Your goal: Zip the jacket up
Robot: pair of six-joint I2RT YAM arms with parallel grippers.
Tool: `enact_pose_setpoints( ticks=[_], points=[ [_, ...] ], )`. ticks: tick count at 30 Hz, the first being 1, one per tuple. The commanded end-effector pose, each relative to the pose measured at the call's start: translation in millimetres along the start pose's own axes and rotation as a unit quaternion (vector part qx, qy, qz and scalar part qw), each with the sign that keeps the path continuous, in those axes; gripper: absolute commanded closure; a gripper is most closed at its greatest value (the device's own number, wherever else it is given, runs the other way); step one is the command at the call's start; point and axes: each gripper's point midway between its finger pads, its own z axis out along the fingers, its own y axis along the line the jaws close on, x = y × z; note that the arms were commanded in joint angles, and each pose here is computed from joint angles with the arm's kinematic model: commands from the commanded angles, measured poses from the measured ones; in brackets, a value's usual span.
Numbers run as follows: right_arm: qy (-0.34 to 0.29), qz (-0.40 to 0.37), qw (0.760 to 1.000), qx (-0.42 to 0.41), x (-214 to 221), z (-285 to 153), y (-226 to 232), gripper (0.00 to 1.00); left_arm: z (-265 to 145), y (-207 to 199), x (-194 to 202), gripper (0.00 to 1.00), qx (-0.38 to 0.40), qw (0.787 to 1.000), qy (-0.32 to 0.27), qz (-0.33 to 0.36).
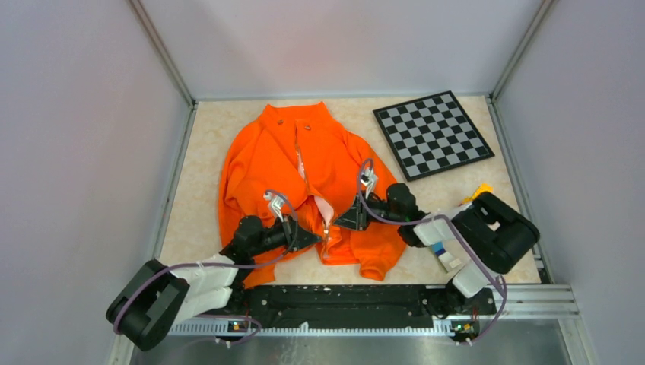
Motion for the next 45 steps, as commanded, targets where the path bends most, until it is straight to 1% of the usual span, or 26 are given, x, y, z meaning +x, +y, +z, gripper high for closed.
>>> enact_pose_setpoints(
  ticks=[1,2,3,6,8,10,11,13,14,17,20,23,27,29,30,33,35,37,41,45],
  points=[
    [-0.018,-0.048,0.996,0.075,-33.9,-7.5,-10.1,0.77,-6.0,-5.3,18.1,1.00,0.017,0.999,0.038,-0.023],
    [-0.010,-0.055,0.995,0.086,-33.6,-11.3,-11.0,0.66,-5.9,-5.2,18.1,1.00,0.015,0.999,0.039,-0.027],
    [0.001,-0.056,0.993,0.100,-30.9,-16.1,-12.3,0.60,-5.6,-4.4,18.1,1.00,0.012,0.999,0.040,-0.030],
    [0.020,-0.083,0.988,0.128,-31.0,-29.5,-9.8,0.48,-5.0,-4.6,17.4,1.00,0.006,0.998,0.044,-0.034],
    [0.025,-0.110,0.983,0.142,-29.9,-37.4,-4.5,0.43,-4.4,-7.0,16.4,1.00,0.008,0.998,0.046,-0.035],
    [0.031,-0.154,0.976,0.150,-26.3,-42.5,3.1,0.36,-4.5,-8.2,15.7,1.00,0.010,0.998,0.045,-0.038],
    [0.033,-0.191,0.969,0.152,-24.9,-43.7,7.6,0.35,-4.7,-8.3,15.5,1.00,0.010,0.998,0.044,-0.040],
    [0.032,-0.260,0.956,0.132,-19.0,-42.3,25.5,0.34,-4.7,-9.0,15.0,1.00,0.010,0.998,0.043,-0.041],
    [0.030,-0.304,0.945,0.114,-14.1,-41.0,36.3,0.33,-4.9,-8.1,15.4,1.00,0.009,0.998,0.043,-0.043],
    [0.003,-0.435,0.897,0.080,-2.2,-38.8,62.6,0.31,-4.1,-7.8,14.8,1.00,0.006,0.998,0.041,-0.050],
    [-0.029,-0.530,0.845,0.067,8.7,-38.9,72.7,0.30,-3.7,-11.7,14.4,1.00,0.013,0.998,0.046,-0.052],
    [-0.052,-0.601,0.796,0.051,14.8,-34.5,81.6,0.30,-3.6,-13.7,13.6,1.00,0.017,0.998,0.047,-0.048],
    [-0.051,-0.702,0.709,0.049,26.2,-29.3,79.1,0.31,-3.8,-12.9,14.4,1.00,0.015,0.998,0.050,-0.045],
    [-0.059,-0.731,0.678,0.043,27.6,-26.8,82.5,0.32,-3.9,-13.5,14.0,1.00,0.016,0.998,0.049,-0.047],
    [-0.065,-0.741,0.667,0.039,27.7,-25.5,85.7,0.32,-4.0,-14.0,13.6,1.00,0.018,0.998,0.047,-0.046],
    [-0.059,-0.761,0.647,0.011,36.1,-17.1,92.5,0.33,-4.1,-15.7,12.9,1.00,0.021,0.998,0.046,-0.045],
    [-0.058,-0.774,0.630,0.012,37.6,-12.6,92.2,0.33,-4.1,-16.3,12.1,1.00,0.022,0.998,0.045,-0.044],
    [-0.047,-0.788,0.614,0.009,42.5,-6.0,89.5,0.37,-4.3,-17.1,12.1,1.00,0.024,0.998,0.045,-0.043],
    [-0.028,-0.797,0.604,-0.006,53.4,1.3,85.5,0.39,-5.3,-17.5,13.9,1.00,0.026,0.998,0.048,-0.044],
    [-0.030,-0.805,0.593,0.008,51.7,2.9,79.8,0.41,-6.3,-17.2,14.7,1.00,0.026,0.998,0.048,-0.044]
  ],
)
